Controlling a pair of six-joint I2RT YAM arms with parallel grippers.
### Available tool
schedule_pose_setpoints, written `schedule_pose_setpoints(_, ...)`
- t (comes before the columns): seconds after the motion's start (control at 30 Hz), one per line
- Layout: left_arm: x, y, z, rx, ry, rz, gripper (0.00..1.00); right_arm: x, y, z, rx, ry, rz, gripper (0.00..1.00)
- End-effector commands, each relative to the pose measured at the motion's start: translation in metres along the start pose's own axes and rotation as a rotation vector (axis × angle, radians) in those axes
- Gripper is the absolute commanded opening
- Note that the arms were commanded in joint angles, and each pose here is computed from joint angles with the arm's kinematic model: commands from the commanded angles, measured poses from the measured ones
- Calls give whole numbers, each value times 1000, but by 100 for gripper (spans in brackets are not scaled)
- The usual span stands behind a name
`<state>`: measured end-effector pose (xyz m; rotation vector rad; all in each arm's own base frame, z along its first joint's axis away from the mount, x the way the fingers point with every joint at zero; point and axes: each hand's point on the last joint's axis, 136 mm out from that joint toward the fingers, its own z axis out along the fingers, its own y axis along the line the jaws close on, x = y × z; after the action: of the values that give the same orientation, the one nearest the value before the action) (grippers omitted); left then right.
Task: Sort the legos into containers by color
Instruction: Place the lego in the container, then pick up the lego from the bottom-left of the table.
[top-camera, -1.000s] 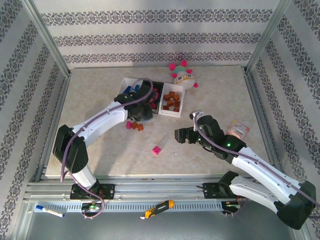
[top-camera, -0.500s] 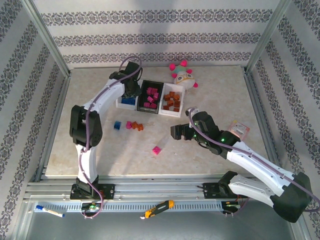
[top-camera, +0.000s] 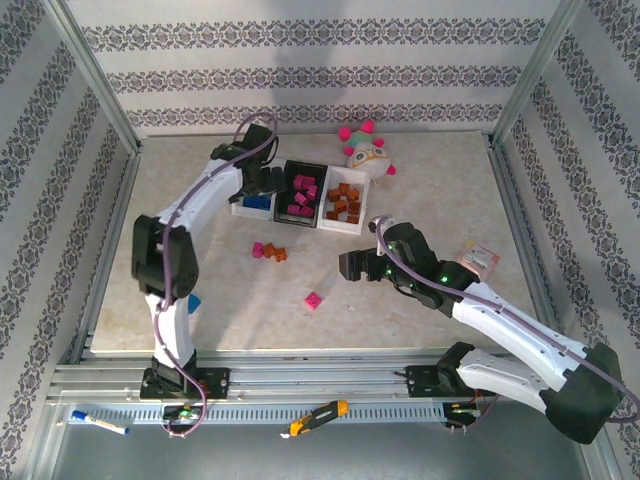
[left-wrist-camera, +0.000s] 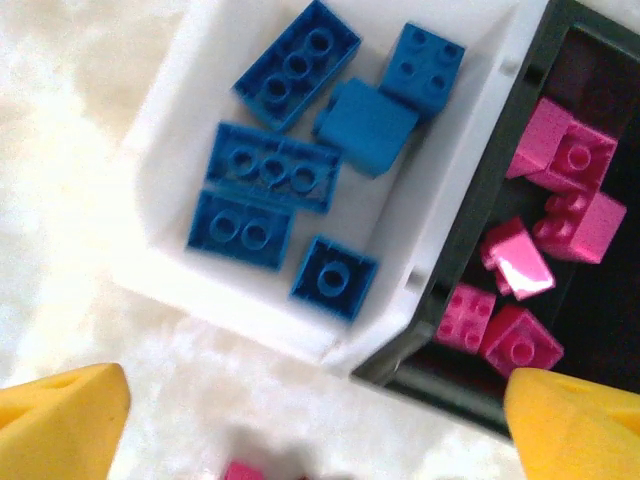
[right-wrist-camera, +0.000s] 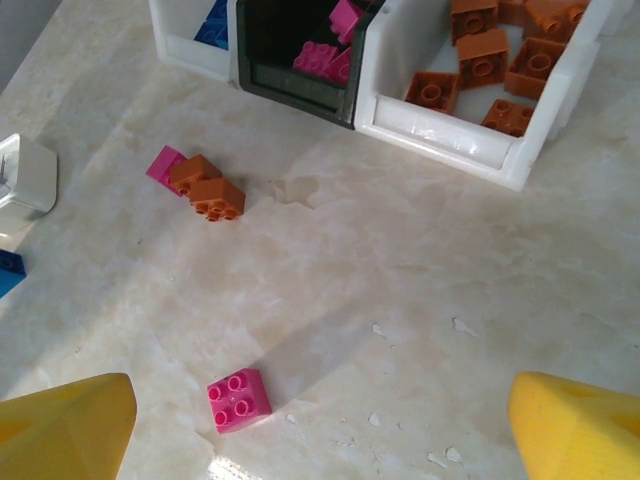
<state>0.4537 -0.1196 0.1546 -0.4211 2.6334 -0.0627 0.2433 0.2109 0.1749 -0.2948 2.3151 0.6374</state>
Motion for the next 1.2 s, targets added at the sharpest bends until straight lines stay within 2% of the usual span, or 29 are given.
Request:
schedule_pose_setpoints(0.0, 10, 22, -40, 17, -58, -64, 99, -7, 22, 5, -77, 8, -59, 96)
schedule_pose_setpoints(0.33, 150, 153, -85, -212, -4, -327, 100, -3, 41, 27, -123, 50, -118, 96)
schedule_pose_setpoints(0.47, 192, 185, -86, -253, 22, -388, 100, 0, 45, 32, -138, 62, -129, 96)
schedule_pose_setpoints(0.57, 211, 201, -78, -279, 51, -441, 99, 1, 46, 33, -141, 63, -134, 97)
schedule_pose_setpoints(0.77, 224, 213, -53, -274, 89, -555, 99, 2, 45, 29, -138, 56, -131, 97)
schedule_pose_setpoints(1.03, 216, 216, -21, -233, 119, -611, 95, 3, 39, 19, -121, 36, -117, 97)
schedule_pose_setpoints(1.17, 216, 217, -5, -235, 149, -606, 86, 4, 38, 16, -115, 35, -115, 97)
